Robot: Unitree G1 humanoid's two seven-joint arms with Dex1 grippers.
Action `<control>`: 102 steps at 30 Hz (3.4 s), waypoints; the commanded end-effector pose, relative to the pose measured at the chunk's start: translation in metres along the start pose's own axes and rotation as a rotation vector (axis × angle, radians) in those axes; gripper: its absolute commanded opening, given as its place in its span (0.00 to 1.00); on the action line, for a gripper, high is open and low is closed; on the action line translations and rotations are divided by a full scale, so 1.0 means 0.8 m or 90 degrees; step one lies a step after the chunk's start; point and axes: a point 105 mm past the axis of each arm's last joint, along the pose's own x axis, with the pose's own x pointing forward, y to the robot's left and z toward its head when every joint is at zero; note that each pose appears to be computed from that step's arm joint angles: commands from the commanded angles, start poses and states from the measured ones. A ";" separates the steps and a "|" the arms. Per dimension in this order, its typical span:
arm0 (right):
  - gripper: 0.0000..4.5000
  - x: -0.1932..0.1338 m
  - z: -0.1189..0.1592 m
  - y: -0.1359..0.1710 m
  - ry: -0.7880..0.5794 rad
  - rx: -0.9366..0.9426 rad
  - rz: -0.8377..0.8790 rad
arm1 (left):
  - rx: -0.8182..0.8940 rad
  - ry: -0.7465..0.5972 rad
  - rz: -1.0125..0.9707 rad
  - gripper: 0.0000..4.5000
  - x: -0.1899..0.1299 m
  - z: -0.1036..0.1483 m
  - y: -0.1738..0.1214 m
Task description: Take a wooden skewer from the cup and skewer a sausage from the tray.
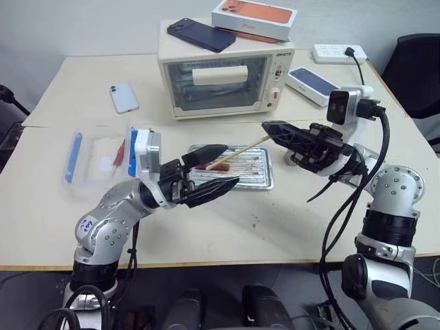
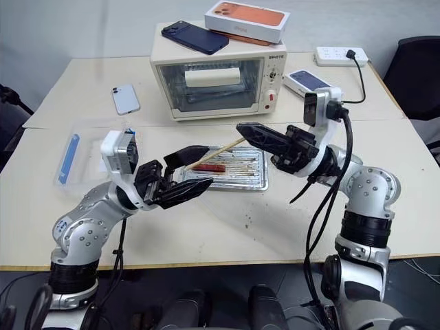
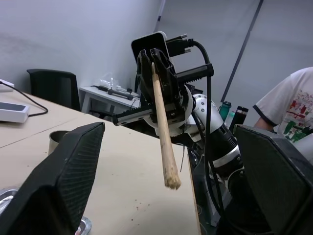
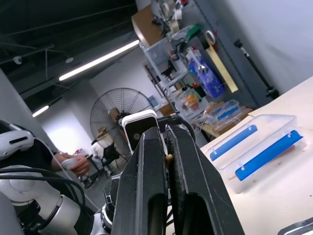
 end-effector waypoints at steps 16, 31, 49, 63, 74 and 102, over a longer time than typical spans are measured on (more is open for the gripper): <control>0.00 0.007 -0.010 0.012 -0.018 -0.019 -0.007 | 0.021 -0.010 -0.003 0.01 0.005 0.009 -0.003; 0.78 -0.155 -0.044 -0.019 0.317 -0.367 -0.224 | 0.108 0.099 0.290 0.00 -0.143 -0.001 0.019; 0.99 -0.019 -0.054 -0.088 0.404 -0.377 -0.202 | 0.102 0.116 0.444 0.00 -0.208 -0.010 0.006; 0.99 0.094 -0.117 -0.179 0.516 -0.400 -0.254 | 0.098 0.104 0.453 0.00 -0.202 -0.014 0.004; 0.54 0.088 -0.141 -0.200 0.561 -0.395 -0.248 | 0.099 0.100 0.453 0.00 -0.197 -0.013 0.001; 0.26 0.068 -0.147 -0.212 0.553 -0.386 -0.262 | 0.098 0.108 0.440 0.00 -0.192 -0.013 0.003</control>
